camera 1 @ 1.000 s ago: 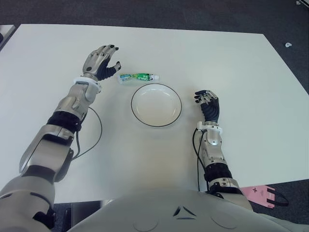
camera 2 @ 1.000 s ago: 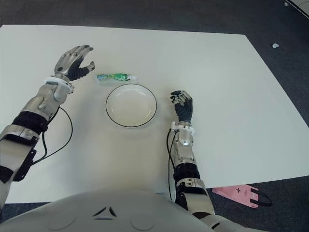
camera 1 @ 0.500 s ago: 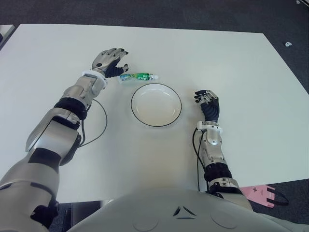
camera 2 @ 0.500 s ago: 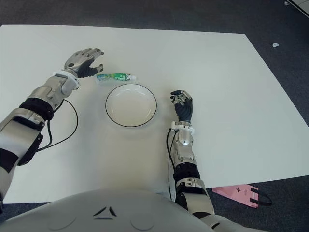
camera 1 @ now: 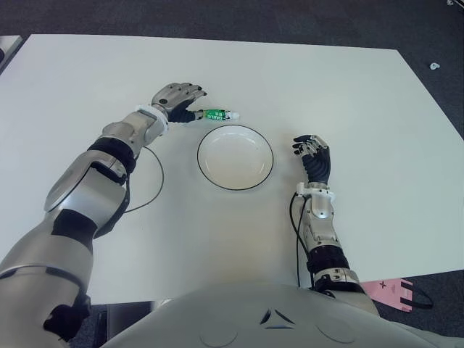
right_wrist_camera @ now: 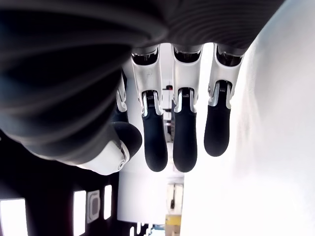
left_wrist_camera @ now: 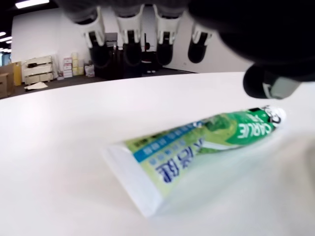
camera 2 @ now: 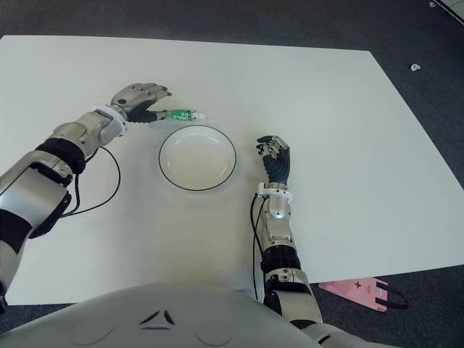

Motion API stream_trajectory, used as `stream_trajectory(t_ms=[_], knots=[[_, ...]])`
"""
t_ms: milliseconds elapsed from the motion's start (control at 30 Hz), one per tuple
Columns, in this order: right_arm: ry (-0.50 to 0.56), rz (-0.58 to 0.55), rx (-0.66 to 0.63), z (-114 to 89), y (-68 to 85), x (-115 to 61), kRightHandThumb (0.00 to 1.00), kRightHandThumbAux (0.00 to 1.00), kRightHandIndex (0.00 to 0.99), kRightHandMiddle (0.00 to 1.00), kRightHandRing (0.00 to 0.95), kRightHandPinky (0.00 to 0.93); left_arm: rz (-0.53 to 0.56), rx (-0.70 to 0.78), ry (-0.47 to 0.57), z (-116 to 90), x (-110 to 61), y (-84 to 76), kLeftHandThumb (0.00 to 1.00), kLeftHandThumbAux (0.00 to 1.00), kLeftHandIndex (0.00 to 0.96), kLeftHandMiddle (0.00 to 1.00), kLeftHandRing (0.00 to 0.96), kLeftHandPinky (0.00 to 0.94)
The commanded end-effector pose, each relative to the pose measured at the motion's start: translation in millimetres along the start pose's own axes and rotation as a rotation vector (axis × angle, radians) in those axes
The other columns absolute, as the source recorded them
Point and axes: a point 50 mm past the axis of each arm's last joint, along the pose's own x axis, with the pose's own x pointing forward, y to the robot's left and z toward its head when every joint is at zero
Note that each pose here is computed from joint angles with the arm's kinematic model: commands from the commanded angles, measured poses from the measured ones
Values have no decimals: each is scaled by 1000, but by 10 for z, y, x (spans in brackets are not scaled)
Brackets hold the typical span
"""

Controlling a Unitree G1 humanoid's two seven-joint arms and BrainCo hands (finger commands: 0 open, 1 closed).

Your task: Put the toothpaste on the table into the plate.

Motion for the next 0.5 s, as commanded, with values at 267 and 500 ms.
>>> stream_trajectory(t_ms=[267, 500], knots=[[248, -16, -32, -443, -68, -351, 712, 728, 425, 471, 474, 484, -148, 79, -106, 207, 57, -142, 565, 207, 0, 0, 0, 0], [236, -12, -20, -437, -60, -356, 714, 729, 425, 462, 462, 472, -204, 104, -131, 297, 79, -212, 572, 222, 0, 0, 0, 0]])
